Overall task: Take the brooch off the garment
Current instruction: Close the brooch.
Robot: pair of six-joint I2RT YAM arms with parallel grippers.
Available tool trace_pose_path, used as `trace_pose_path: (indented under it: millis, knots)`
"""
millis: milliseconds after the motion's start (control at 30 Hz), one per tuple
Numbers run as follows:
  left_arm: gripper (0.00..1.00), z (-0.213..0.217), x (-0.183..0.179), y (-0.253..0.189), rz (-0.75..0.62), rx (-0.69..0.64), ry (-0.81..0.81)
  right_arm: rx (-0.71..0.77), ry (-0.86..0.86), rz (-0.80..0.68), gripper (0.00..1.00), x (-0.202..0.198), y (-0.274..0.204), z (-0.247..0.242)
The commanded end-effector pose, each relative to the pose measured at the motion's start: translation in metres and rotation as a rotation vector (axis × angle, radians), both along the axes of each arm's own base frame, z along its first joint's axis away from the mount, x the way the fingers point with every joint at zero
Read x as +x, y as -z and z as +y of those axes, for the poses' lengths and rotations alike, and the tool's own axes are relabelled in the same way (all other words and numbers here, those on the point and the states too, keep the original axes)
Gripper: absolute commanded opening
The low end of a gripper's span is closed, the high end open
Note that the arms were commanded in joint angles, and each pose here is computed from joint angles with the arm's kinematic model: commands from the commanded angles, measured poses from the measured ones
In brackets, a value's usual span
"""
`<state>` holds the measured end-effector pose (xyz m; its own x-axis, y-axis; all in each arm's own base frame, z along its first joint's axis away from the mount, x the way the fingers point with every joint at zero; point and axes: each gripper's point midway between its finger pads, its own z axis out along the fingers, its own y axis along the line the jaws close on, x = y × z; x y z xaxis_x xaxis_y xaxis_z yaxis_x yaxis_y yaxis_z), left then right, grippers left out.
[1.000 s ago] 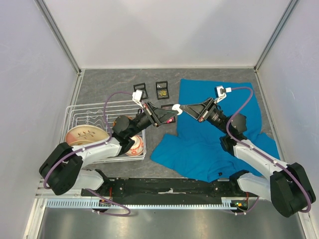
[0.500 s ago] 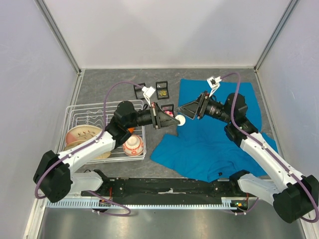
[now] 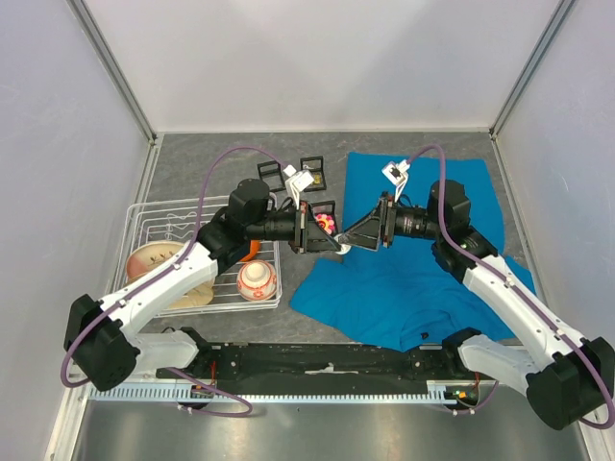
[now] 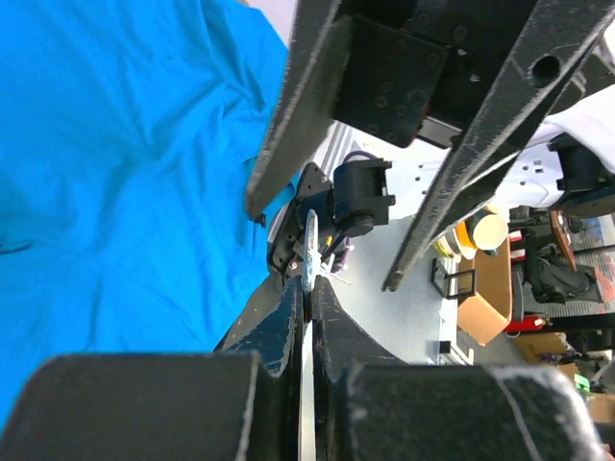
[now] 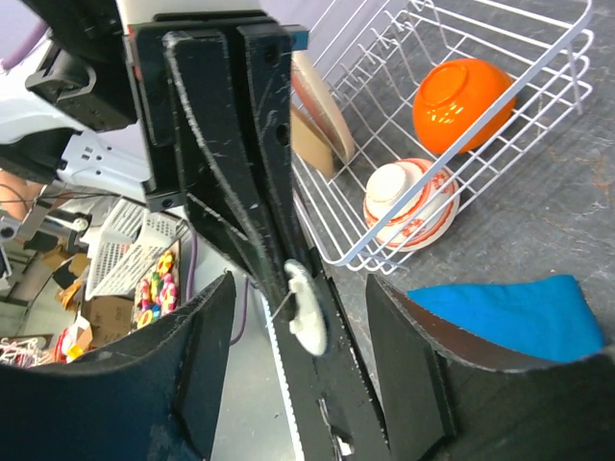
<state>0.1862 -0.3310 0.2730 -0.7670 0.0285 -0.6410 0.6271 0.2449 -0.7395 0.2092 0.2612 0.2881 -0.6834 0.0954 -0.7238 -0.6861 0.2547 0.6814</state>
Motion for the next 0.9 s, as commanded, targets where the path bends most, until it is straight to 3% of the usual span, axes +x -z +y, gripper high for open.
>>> trace_pose_path:
  millis: [0,200,733,867]
  knots:
    - [0.02,0.004,0.0,0.001,-0.057,0.05,0.039,0.018,-0.067,-0.044,0.61,-0.013,-0.006,0.0]
    - [0.02,0.003,0.0,0.001,-0.055,0.053,0.047,0.009,-0.097,-0.025,0.43,-0.013,0.002,0.002]
    - [0.02,0.002,0.003,-0.002,-0.044,0.056,0.037,-0.024,-0.138,-0.005,0.42,-0.021,0.016,0.004]
    - [0.02,0.002,0.003,-0.001,-0.037,0.059,0.036,-0.022,-0.144,-0.012,0.38,-0.023,0.014,0.005]
